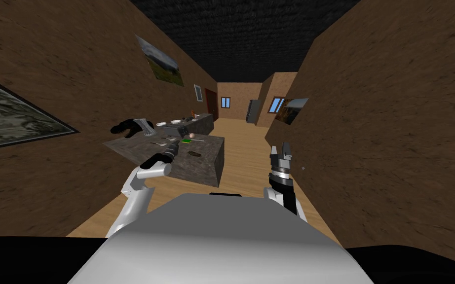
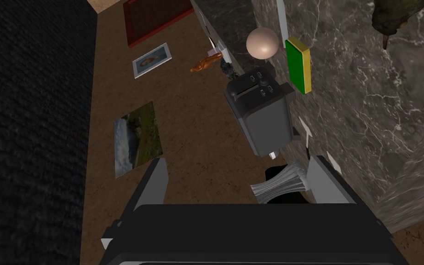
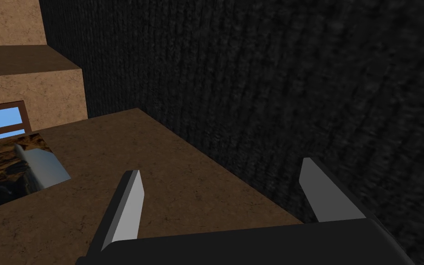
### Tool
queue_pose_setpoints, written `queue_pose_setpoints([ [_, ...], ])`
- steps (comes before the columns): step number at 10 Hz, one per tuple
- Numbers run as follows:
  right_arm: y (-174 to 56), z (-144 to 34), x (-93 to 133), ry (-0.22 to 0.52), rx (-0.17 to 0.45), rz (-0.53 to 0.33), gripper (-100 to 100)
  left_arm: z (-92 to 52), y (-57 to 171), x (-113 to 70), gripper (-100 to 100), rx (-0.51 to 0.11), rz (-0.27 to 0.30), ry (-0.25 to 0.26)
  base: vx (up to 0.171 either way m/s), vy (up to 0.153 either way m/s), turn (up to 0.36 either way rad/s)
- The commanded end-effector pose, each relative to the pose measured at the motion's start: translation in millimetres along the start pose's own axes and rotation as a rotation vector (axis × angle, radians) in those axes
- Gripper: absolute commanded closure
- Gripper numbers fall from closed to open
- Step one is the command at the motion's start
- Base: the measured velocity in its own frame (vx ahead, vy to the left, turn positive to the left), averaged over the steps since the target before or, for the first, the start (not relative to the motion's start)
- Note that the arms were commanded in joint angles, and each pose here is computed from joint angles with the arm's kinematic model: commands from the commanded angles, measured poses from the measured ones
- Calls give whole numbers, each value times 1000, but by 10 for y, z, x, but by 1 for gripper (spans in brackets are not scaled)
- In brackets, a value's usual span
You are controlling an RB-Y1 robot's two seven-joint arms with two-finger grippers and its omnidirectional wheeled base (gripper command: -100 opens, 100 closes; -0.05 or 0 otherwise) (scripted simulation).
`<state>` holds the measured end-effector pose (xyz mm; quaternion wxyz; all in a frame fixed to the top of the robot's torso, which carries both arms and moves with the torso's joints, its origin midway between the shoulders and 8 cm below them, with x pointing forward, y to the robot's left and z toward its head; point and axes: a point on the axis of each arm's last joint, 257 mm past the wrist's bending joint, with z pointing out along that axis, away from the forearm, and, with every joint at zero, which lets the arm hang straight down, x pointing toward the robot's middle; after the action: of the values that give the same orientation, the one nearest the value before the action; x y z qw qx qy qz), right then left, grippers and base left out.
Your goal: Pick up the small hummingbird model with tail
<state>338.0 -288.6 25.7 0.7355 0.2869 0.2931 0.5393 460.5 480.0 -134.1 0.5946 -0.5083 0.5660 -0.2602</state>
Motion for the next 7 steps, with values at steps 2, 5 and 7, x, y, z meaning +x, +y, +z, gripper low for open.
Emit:
queue_pose_setpoints([
  [2,0,0,0,0,0,0,0,76,139,-72,-100,-65,-6,10,-17,22,-70],
  [5,0,0,0,0,0,0,0,129,281,-116,-100,-133,-15,23,-14,24,-80],
  [7,0,0,0,0,0,0,0,112,387,-86,-100,-175,-15,35,-8,20,-57],
])
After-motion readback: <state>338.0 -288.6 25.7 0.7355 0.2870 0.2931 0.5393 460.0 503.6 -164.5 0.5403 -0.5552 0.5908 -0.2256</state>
